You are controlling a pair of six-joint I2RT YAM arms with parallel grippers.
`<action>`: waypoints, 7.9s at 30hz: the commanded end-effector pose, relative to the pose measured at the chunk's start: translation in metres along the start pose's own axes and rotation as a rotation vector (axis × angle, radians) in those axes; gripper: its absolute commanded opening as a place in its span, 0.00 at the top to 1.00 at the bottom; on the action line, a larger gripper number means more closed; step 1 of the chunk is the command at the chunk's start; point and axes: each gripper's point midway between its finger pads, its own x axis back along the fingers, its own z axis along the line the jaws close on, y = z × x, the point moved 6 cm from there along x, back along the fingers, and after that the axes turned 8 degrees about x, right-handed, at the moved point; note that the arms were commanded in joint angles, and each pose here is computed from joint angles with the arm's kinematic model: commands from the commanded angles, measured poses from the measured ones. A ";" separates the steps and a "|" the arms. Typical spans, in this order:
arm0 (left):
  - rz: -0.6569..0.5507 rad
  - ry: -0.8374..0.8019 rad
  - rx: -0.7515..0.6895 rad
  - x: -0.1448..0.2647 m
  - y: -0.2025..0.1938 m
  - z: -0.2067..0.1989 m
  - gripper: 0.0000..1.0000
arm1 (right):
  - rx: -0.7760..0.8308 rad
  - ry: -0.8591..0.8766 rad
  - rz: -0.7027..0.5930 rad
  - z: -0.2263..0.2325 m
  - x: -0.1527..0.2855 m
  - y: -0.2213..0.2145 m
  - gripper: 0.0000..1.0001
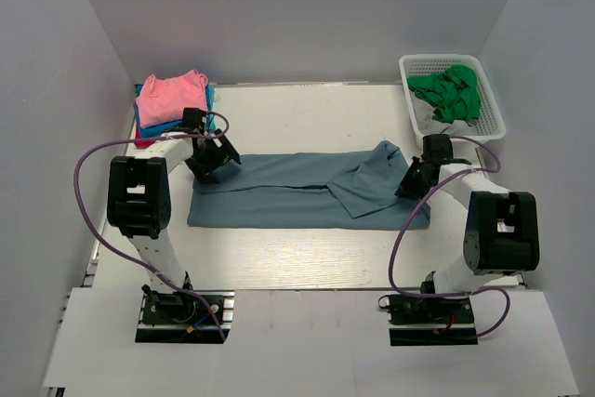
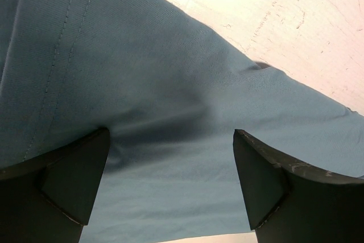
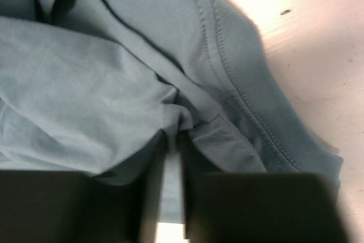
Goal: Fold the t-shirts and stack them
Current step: Fold the other side of the tshirt into a rectangle, then rotate the tshirt 90 degrees, then grab the bottom of the folded rectangular tshirt with both arms
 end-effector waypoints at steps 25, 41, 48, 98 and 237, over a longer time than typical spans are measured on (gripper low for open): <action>-0.024 0.063 0.013 0.007 -0.002 0.007 0.00 | -0.207 0.005 0.035 0.003 0.078 -0.048 1.00; -0.023 0.077 0.005 0.007 0.000 0.007 0.00 | -0.088 -0.045 0.015 0.001 0.052 -0.017 0.11; -0.025 0.091 0.006 0.007 0.000 0.009 0.00 | 0.032 0.028 -0.066 0.023 0.077 0.020 0.10; 0.554 0.205 -0.057 0.094 -0.182 0.060 0.00 | 0.403 0.371 -0.269 0.271 -0.154 0.156 0.10; 0.150 -0.090 -0.146 0.056 -0.240 0.120 1.00 | 0.299 0.326 0.437 0.065 0.042 -0.258 1.00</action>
